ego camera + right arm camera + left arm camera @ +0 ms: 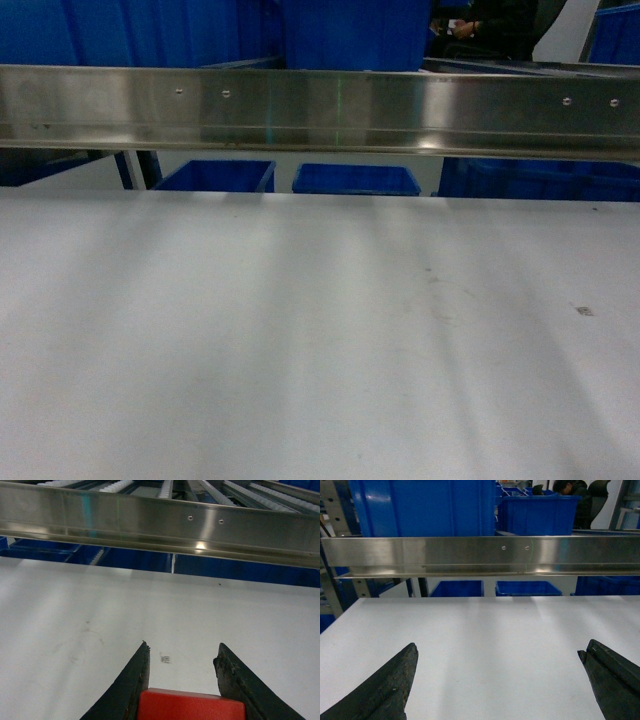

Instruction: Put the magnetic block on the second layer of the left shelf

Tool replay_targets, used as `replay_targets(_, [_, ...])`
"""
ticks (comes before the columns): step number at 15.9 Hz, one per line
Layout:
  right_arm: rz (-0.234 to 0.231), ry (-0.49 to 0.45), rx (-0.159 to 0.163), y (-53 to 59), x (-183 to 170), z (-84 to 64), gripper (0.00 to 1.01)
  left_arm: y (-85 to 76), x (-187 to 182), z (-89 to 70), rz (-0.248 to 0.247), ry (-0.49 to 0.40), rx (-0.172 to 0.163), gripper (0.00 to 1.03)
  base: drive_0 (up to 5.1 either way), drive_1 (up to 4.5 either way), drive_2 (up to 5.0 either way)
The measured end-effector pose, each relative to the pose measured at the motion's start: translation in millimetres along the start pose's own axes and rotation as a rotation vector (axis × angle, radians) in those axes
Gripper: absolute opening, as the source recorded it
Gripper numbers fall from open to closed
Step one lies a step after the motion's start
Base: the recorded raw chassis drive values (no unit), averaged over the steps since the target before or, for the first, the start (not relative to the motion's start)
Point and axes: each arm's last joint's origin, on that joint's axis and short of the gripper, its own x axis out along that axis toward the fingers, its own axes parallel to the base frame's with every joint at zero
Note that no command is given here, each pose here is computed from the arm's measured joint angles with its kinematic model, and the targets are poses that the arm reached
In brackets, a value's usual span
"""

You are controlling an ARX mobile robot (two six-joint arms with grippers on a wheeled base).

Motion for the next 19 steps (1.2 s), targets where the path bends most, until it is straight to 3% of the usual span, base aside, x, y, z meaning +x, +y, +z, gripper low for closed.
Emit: replay_targets(19, [0.000, -0.003, 0.000, 0.0, -0.1, 0.3, 0.34, 0.0, 0.0, -0.1, -0.001, 0.001, 0.000, 0.98, -5.0, 2.46, 2.5])
